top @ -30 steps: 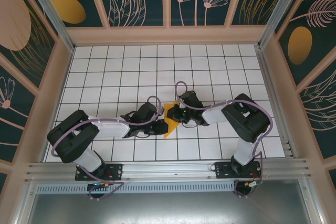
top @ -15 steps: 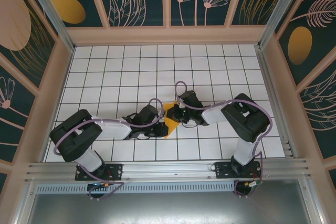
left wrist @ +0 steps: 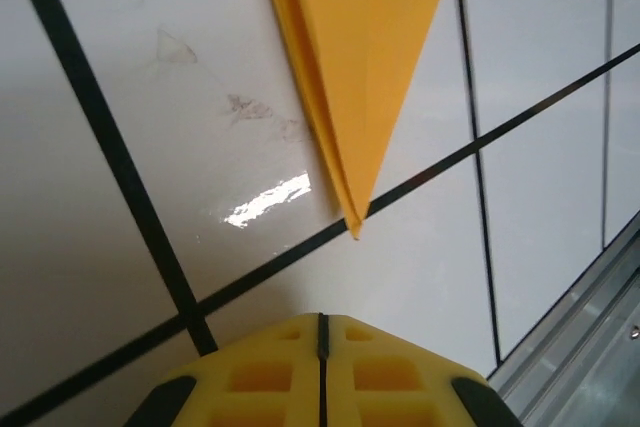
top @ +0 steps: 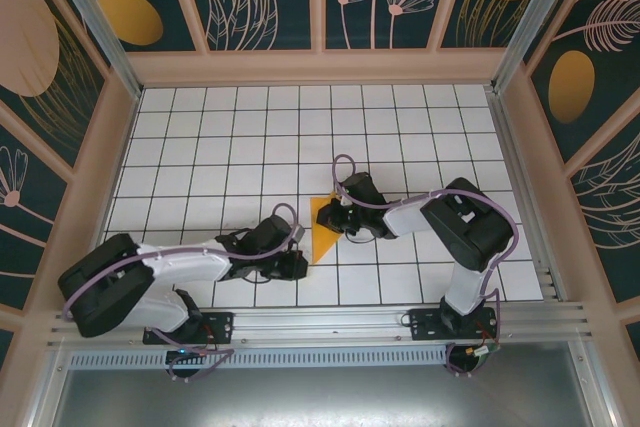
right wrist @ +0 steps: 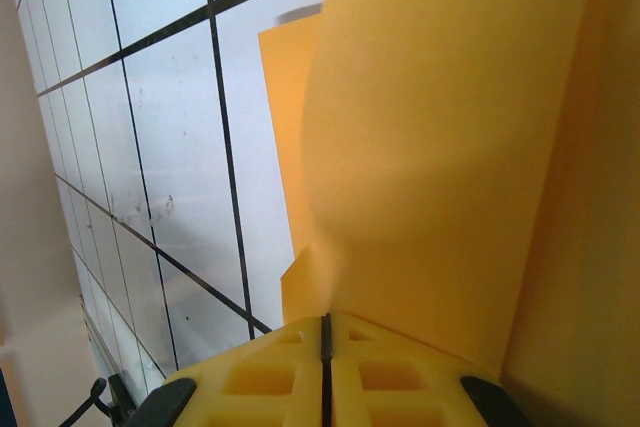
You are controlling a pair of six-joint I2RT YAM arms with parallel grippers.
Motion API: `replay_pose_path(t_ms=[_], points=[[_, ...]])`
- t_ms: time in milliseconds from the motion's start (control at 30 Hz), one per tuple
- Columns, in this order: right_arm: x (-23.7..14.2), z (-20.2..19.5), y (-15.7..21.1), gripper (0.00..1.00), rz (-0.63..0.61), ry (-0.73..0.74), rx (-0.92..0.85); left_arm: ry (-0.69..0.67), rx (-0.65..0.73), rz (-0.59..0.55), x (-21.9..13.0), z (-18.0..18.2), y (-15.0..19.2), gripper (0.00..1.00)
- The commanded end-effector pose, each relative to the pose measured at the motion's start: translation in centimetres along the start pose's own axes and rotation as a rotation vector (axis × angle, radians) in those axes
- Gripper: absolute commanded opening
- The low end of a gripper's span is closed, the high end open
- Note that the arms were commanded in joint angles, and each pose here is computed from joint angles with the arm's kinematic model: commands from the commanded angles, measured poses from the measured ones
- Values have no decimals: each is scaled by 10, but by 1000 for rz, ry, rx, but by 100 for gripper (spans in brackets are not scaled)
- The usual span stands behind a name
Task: Fold a paper plane with a square sheet of paper (pick it up from the middle)
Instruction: Fourth fold the wing at the center of the table.
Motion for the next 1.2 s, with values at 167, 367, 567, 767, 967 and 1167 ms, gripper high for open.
replay_pose_path(t_ms=[167, 367, 567, 767, 967, 1167], points=[[8, -57, 28, 10, 16, 235, 170, 66, 0, -269, -20, -35, -37, 11], [8, -60, 41, 10, -24, 206, 281, 15, -7, -280, 2, -31, -49, 8], [9, -57, 43, 10, -31, 206, 282, -52, -43, -311, 14, -18, -57, 7], [7, -54, 42, 11, -36, 204, 270, -50, -71, -318, 24, -9, -63, 8], [6, -48, 38, 11, -40, 217, 238, -118, -87, -267, 35, 5, -56, 6], [-3, -25, 23, 13, -74, 189, 123, -238, -135, -209, 36, 32, -34, 0]])
Point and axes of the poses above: each hand's point on the last joint's axis, 136 mm out from that joint toward the fingers, its own x axis out along the fingers, its own z axis along the line the jaws close on, y = z × x, the point moved 10 cm from there along -x, back along the fingers, and after that the axes turned 1 degree about -x, right-handed, at the moved point
